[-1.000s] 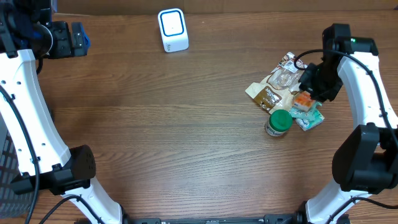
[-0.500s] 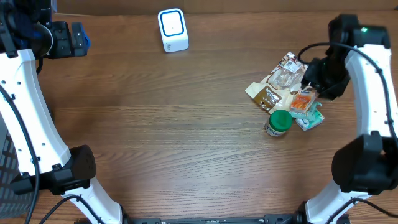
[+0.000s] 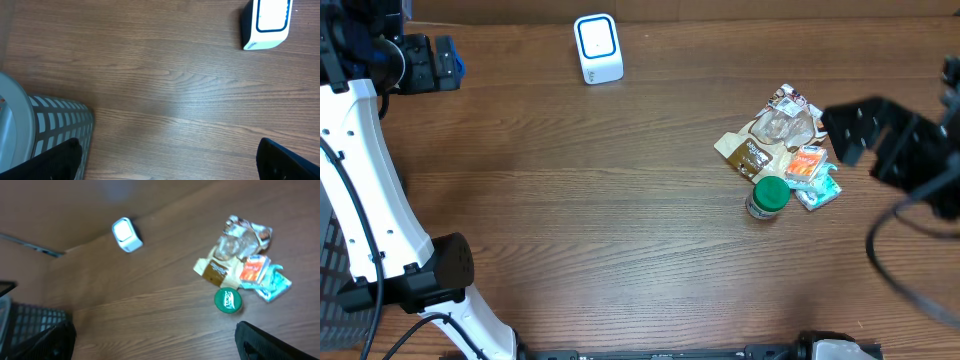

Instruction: Scan the item barcode

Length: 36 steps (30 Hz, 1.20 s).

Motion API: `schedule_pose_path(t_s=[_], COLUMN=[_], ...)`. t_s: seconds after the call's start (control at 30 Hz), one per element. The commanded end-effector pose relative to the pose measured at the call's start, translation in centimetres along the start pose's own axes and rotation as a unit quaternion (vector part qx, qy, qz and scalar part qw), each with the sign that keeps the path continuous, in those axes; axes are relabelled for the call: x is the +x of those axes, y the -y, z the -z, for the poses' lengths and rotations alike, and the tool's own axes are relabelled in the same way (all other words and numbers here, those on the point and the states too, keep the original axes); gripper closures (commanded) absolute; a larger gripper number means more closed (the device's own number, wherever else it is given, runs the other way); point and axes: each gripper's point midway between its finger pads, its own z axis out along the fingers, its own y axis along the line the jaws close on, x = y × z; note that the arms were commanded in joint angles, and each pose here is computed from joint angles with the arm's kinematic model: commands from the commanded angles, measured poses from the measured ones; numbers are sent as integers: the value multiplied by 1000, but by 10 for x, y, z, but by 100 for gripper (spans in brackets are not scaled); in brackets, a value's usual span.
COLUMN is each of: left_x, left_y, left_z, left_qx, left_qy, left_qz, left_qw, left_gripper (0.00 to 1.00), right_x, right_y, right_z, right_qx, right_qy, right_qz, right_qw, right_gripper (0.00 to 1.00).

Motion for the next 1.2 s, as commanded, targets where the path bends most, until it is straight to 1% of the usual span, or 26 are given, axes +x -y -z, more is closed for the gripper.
schedule_pose_path(t_s=[0.0, 0.07, 0.2, 0.33, 0.4, 0.53, 0.7, 0.87, 1.03, 1.1, 1.17], left_x=[0, 0, 0, 0, 0, 0, 0, 0, 0, 0, 0], left_y=[-2, -2, -2, -2, -2, 0, 0, 0, 0, 0, 0], left_z=[2, 2, 2, 2, 2, 2, 2, 2, 2, 2, 2], left_qx=[-3, -3, -3, -3, -3, -2, -2, -2, -2, -2, -2], left_qy=[2, 2, 2, 2, 2, 2, 2, 2, 2, 2, 2], left_qz=[-5, -5, -5, -5, -5, -7, -7, -7, -7, -7, -7], left_qw=[1000, 1000, 1000, 1000, 1000, 1000, 1000, 1000, 1000, 1000, 1000], left_gripper=[1, 0, 0, 0, 0, 1, 1, 0, 1, 0, 1], right_x=[12, 19, 23, 16, 11, 1, 3, 30, 61, 74, 87], right_y=[-13, -15, 1, 19, 20, 26, 45, 65, 82, 90, 98], right_z=[31, 52, 80, 91, 87, 58, 2, -53, -87, -98, -111], right_qx=[-30, -31, 19, 65, 65, 53, 25, -16, -42, -45, -43], right_qy=[34, 64, 122, 174, 201, 256, 327, 371, 409, 416, 411], right_qz=[54, 76, 81, 81, 106, 149, 163, 182, 196, 196, 194], right_qw=[998, 995, 989, 979, 972, 954, 931, 911, 890, 887, 889], right_gripper=[0, 0, 0, 0, 0, 0, 0, 0, 0, 0, 0])
